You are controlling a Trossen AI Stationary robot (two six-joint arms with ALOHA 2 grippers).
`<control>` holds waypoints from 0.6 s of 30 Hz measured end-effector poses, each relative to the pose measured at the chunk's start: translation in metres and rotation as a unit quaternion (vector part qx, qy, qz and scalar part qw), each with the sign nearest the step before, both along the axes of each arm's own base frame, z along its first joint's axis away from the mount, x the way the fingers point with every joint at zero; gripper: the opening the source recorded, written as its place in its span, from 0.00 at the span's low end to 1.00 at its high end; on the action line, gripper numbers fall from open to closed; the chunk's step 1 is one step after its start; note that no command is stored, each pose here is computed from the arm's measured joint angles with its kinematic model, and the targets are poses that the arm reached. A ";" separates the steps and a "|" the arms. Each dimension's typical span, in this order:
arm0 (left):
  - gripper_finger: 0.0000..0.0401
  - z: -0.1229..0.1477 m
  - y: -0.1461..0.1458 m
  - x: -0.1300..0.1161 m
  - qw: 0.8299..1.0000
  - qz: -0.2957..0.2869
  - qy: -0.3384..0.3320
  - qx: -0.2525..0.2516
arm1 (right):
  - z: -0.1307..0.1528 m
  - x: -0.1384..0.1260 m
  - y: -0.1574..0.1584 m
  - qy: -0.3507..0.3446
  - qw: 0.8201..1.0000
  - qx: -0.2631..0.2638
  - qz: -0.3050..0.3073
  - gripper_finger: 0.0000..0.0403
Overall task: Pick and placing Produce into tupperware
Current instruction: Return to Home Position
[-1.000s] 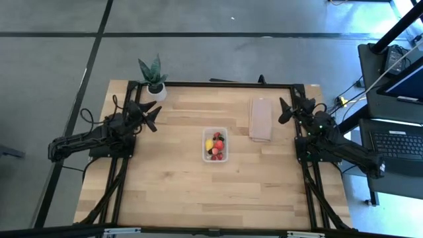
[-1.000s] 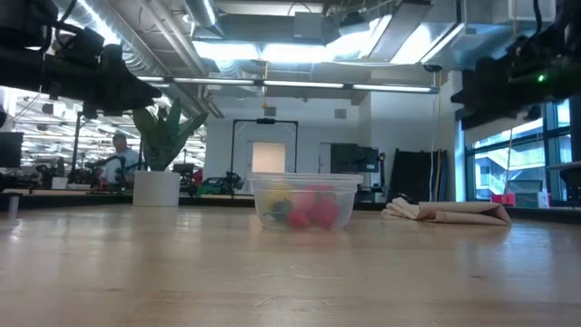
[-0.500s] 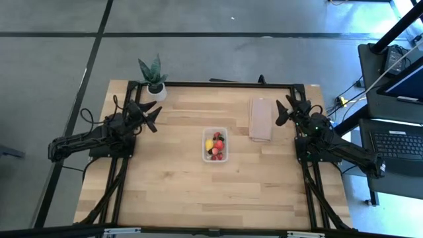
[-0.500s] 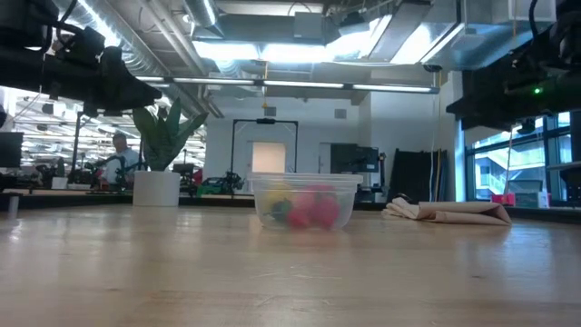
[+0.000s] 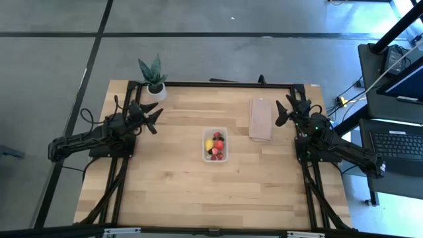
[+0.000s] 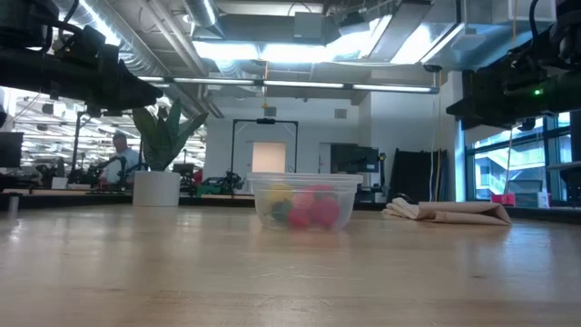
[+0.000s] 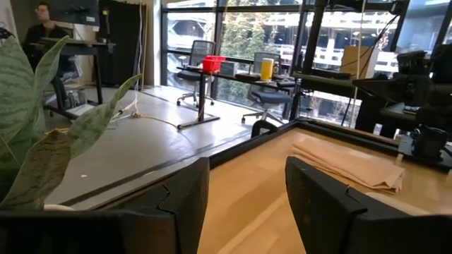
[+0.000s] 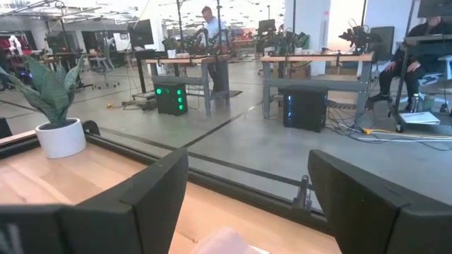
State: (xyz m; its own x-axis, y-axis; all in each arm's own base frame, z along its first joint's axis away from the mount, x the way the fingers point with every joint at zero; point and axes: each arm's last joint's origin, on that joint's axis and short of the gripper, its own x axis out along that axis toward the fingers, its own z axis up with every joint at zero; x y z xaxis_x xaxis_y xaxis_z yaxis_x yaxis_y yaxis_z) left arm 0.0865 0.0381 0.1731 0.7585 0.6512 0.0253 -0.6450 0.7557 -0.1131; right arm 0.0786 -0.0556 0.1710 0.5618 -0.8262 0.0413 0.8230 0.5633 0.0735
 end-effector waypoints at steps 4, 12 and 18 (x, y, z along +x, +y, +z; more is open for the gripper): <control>0.45 0.000 0.000 0.000 1.000 0.000 0.000 0.000 | 0.000 0.000 0.000 0.001 1.000 -0.001 0.000 0.73; 0.45 0.000 0.000 0.000 1.000 0.000 0.000 0.000 | 0.000 0.000 0.000 -0.022 1.000 0.015 0.001 0.73; 0.45 0.000 0.000 0.000 1.000 0.000 0.000 0.000 | 0.000 0.000 0.000 -0.008 1.000 0.006 0.000 0.73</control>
